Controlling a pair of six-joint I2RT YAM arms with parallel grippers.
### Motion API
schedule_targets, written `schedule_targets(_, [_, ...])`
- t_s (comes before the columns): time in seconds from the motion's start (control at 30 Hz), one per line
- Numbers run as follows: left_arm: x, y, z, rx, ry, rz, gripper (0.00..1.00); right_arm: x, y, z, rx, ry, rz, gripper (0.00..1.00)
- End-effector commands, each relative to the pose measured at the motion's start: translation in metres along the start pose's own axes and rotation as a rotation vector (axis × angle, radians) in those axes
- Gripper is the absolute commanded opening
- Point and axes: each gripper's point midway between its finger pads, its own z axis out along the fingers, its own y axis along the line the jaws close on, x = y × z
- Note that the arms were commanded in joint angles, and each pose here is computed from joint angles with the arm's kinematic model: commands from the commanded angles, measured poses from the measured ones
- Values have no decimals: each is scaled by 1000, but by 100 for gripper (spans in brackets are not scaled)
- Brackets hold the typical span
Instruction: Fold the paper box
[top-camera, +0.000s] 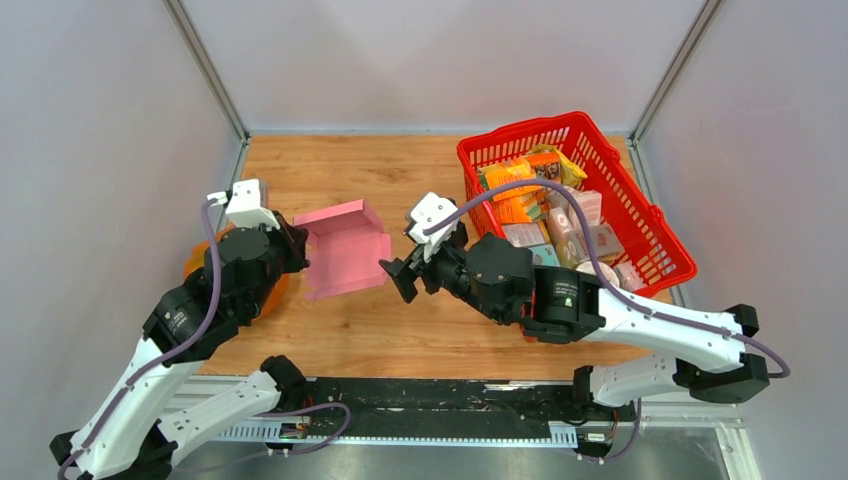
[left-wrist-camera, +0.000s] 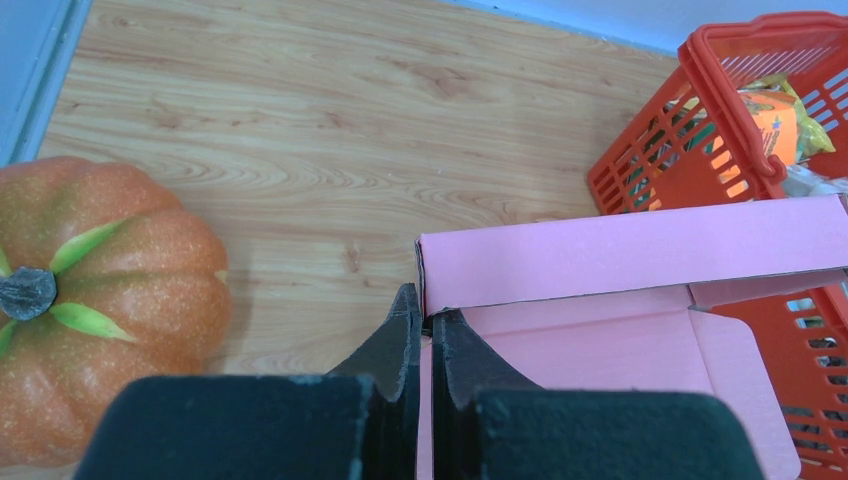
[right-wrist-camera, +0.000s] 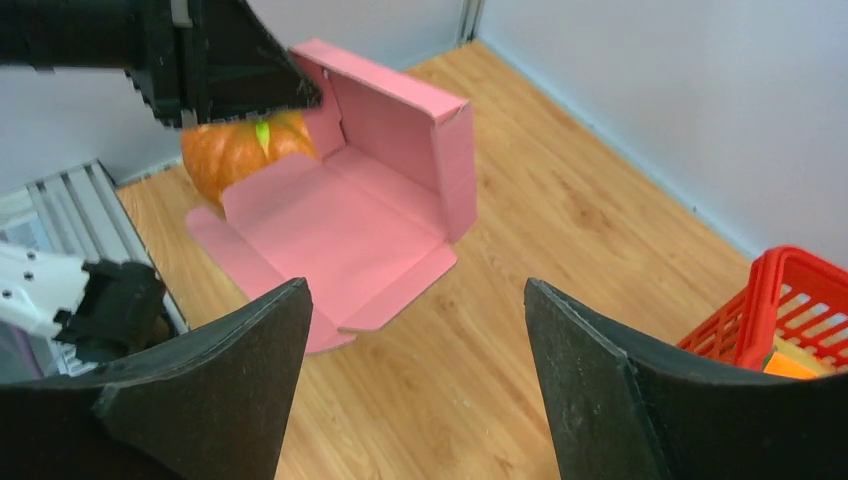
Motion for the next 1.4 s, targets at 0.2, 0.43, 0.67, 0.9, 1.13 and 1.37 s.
schedule_targets(0.2, [-7,-5,-1,21,-37,-60,0,58,-4,20,-64,292,631,88])
schedule_targets(0.43, [-1,-6,7,4,-46,-129,0,50,16,33,-150,182,965,85])
schedule_targets(0.67, [4,-2,11,-23,-46,-152,0,49,14,47,-105,162,1076,58])
schedule_targets(0.9, [10,-19,0,155,-59,-114,45,69,11,56,-101,196,1112,4])
schedule_targets(1.13, [70,-40,-61,535,199,142,71,98,-27,46,-98,340,919,0])
schedule_targets(1.37, [88,-63,-90,766,341,294,69,153,-49,-4,-187,824,493,1])
